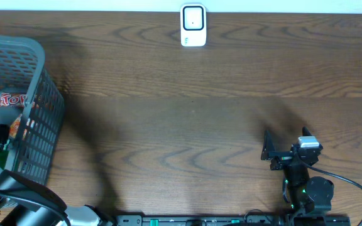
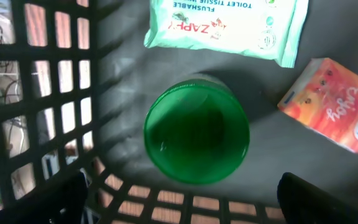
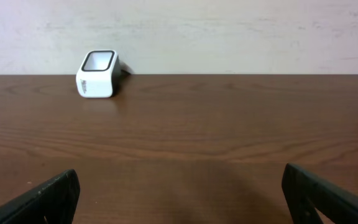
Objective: Scan the item barcode
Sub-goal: 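Move the left gripper over the basket and reach down inside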
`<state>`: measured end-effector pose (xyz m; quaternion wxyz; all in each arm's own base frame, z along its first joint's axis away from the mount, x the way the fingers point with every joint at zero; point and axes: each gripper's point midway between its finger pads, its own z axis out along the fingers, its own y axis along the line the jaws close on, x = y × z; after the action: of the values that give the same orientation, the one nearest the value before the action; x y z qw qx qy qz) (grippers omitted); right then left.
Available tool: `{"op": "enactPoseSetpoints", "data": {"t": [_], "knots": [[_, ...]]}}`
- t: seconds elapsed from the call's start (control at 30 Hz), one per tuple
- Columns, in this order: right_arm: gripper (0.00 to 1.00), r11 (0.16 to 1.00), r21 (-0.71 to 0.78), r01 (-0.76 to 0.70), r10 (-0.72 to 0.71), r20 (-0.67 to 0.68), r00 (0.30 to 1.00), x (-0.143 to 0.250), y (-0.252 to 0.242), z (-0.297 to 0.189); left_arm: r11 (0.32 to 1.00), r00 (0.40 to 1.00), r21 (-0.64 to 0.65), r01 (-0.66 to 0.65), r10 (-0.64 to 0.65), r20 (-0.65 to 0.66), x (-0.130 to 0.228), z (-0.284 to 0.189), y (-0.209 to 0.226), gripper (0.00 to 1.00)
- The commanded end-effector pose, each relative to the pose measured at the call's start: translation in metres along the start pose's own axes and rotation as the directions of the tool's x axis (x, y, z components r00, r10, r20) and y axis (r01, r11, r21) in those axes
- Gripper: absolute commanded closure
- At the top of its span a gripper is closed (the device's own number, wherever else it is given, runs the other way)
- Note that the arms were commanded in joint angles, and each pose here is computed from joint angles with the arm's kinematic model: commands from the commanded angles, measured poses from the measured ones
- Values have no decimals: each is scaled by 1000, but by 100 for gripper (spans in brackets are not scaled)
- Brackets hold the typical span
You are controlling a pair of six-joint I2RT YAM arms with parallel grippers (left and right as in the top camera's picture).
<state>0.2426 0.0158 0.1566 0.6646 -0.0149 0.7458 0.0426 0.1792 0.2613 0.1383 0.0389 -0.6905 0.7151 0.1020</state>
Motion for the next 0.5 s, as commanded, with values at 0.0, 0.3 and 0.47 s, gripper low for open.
{"op": "enactPoseSetpoints", "data": {"t": [0.0,0.3,0.47], "knots": [[1,1000,12,7,-7,-2,1000,1,-3,0,1000,1000,-7,-11,11,7,-2,6,2,2],[1,1000,12,7,-7,-2,1000,1,-3,0,1000,1000,-1,15,-15,3,-4,21,8,2],[1,1000,12,7,-7,-2,1000,1,-3,0,1000,1000,4,7,-7,10,-6,26,6,2]]}}
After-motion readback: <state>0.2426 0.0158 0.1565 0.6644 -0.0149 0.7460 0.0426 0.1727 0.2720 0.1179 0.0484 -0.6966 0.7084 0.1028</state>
